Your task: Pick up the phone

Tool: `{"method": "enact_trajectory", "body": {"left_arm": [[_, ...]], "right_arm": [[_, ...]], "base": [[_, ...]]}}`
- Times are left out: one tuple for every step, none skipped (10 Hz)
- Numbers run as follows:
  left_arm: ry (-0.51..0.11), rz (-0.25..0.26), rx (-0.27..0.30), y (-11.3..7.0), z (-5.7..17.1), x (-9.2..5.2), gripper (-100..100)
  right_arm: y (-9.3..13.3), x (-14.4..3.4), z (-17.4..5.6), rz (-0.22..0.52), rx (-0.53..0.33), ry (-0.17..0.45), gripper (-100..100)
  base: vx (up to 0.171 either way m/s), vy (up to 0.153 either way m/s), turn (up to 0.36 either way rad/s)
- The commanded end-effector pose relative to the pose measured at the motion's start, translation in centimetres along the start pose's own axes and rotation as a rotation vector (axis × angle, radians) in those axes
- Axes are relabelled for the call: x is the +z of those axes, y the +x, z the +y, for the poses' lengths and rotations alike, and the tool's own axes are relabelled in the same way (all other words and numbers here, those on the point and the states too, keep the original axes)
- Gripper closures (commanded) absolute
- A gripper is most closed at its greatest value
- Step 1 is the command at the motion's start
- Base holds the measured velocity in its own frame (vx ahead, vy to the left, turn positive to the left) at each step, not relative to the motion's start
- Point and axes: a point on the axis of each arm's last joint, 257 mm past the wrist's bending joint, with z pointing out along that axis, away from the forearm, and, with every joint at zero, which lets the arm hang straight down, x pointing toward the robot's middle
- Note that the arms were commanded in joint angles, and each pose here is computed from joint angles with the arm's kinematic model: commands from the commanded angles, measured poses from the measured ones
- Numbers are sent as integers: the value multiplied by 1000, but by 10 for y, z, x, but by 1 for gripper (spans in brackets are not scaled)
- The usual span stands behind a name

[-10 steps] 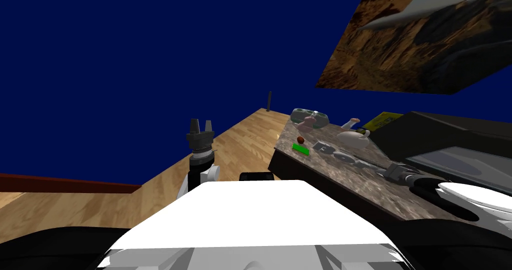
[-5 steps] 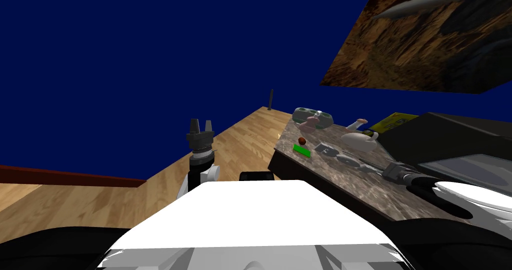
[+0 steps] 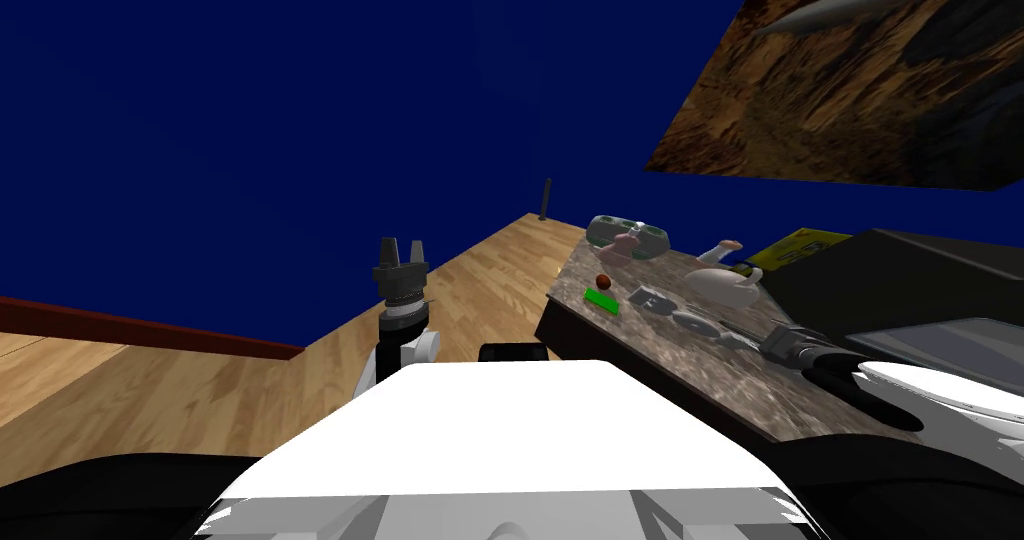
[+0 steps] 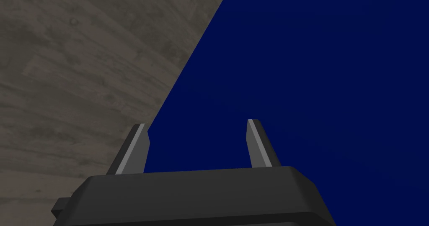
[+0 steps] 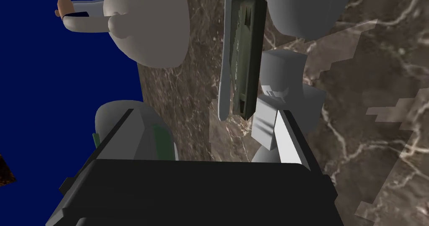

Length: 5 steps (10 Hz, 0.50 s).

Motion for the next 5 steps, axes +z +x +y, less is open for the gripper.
{"method": "enact_trajectory", "body": {"left_arm": [[0,0,0,0,0,0,0],[0,0,0,0,0,0,0],[0,0,0,0,0,0,0],[0,0,0,0,0,0,0],[0,0,0,0,0,0,0]], "right_arm": [[0,-1,1,8,17,1,-100],[0,-3,5,17,16,-2,-100],[0,-3,5,18,24,-2,-100],[0,-5,10,29,30,-8,-100],[0,-7,15,41,26,-15,-100]], "base": [[-41,-42,46],[-40,-33,61],[-30,-27,33],[-30,-21,70],[-48,-41,100]]}}
